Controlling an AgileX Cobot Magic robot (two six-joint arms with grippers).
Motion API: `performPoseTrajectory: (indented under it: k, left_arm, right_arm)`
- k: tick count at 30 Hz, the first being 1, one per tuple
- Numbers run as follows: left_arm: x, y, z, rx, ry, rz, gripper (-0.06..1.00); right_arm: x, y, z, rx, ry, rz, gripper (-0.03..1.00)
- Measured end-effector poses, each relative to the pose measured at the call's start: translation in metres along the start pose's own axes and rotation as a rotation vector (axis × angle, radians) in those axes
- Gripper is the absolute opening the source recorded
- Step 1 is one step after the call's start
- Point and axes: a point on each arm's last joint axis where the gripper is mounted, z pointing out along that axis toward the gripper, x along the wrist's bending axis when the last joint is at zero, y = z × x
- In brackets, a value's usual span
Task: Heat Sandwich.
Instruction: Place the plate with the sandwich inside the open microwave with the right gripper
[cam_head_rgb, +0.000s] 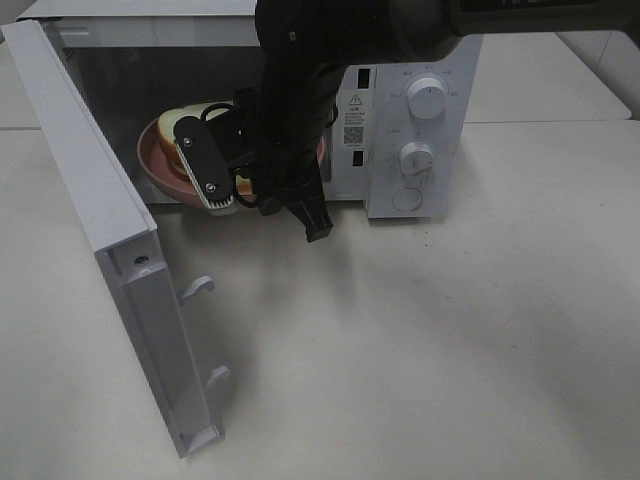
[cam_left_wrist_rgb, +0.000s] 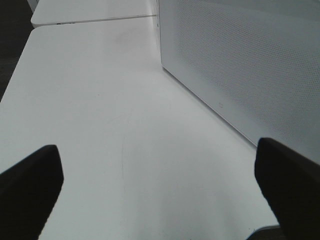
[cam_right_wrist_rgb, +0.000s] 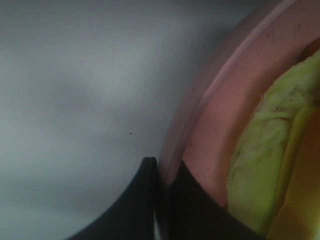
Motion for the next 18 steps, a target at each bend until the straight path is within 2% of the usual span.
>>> performPoseTrajectory:
  k: [6,18]
  left_arm:
    - [0.000,0.000,0.000,0.000,0.000,0.000,0.99]
    - [0.000,0.000,0.000,0.000,0.000,0.000,0.99]
  right_arm:
    - [-0.011,0.001,0.007,0.020,0.004,0.038,0.04]
    - [-0.034,0.004,0.018,0.044,-0.049,0.081,0.04]
